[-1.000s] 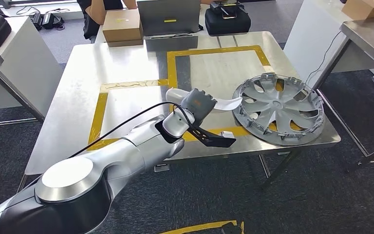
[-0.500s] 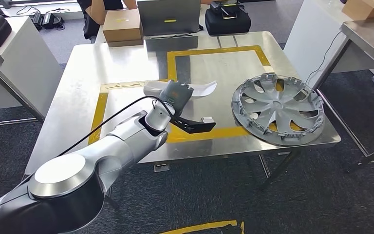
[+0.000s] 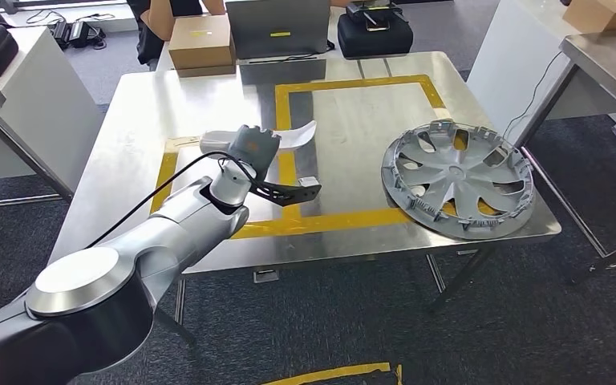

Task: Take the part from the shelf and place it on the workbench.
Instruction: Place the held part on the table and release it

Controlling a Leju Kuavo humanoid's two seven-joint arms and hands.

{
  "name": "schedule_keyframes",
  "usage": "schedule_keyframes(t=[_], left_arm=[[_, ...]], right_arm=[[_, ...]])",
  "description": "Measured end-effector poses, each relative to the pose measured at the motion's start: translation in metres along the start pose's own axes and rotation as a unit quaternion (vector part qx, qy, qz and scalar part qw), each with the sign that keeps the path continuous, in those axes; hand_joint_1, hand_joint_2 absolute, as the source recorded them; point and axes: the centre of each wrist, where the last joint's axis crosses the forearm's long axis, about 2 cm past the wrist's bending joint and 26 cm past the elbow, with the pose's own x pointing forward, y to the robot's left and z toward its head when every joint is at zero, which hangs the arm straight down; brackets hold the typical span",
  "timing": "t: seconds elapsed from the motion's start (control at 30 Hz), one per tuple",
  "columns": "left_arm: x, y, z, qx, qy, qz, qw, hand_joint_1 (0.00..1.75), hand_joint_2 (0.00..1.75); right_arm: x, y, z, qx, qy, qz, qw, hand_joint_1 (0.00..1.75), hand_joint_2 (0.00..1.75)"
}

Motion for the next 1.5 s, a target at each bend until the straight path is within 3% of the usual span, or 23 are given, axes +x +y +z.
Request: schedule_keyframes(t=[0.27,0.43,1.5], left_arm=[[-0.051,-0.023,0.010,-0.010,0.070,0.027,0.997,1.75,1.75],[-0.069,-0.029,0.014,-0.004,0.085,0.046,0.995,1.75,1.75],[-0.070,-0.031,0.015,-0.006,0.085,0.074,0.994,1.75,1.75]], right_arm=[[-0.001,-0.001,0.000,-0.003,0.001,-0.002,1.000,0.00,0.00],[-0.001,-0.002,0.000,-0.005,0.002,-0.003,1.000,0.00,0.00],[-0.002,-0.002,0.000,-0.011,0.001,-0.001,1.000,0.00,0.00]])
